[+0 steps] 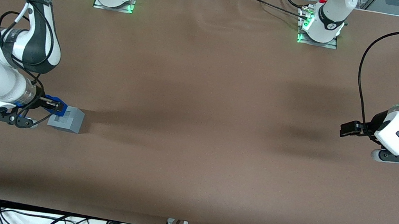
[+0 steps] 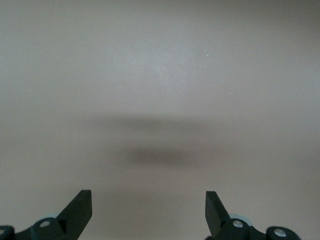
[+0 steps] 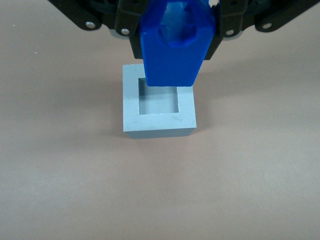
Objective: Insert blue part into gray base with right arm
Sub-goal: 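Lift the blue part and carry it over the gray base, then lower the blue part into the gray base's square hole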
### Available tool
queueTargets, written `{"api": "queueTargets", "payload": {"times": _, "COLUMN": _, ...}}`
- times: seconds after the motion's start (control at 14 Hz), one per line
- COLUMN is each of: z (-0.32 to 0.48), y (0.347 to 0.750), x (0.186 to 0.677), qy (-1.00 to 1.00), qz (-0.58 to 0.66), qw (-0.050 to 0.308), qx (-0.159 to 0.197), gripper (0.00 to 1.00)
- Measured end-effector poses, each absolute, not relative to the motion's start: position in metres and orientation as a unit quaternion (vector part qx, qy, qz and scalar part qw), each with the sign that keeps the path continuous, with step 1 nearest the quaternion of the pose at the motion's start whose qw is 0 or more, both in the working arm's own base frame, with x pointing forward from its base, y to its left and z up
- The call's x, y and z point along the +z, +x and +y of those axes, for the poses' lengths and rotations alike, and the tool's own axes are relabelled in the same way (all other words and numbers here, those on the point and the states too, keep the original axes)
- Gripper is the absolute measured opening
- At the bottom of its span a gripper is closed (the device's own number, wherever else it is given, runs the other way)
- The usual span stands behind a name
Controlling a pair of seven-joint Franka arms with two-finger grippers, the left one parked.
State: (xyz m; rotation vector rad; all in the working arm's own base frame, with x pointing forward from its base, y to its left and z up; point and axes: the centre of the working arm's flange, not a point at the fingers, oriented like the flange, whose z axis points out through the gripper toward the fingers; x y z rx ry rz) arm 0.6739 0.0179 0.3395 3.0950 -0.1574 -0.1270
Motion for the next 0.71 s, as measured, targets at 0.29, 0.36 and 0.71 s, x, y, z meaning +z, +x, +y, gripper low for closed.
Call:
{"api": "queueTargets", "payload": {"times": 0.29, "z": 0.012, "y": 0.68, "x": 0.308, "qy": 0.998, "qz": -0.045, "qw": 0.019, "qx": -0.039, "gripper": 0.51}}
{"api": "queueTargets", "payload": {"times": 0.36, "z": 0.01, "y": 0.681, "x": 0.305, "qy": 0.998, "qz": -0.041, "qw": 0.019, "qx": -0.039, "gripper": 0.51}}
{"api": "queueTargets", "payload": {"times": 0.71, "z": 0.005, "y": 0.681, "x": 0.303, "qy": 0.999, "qz": -0.026, "qw": 0.018, "qx": -0.04, "gripper": 0.51}}
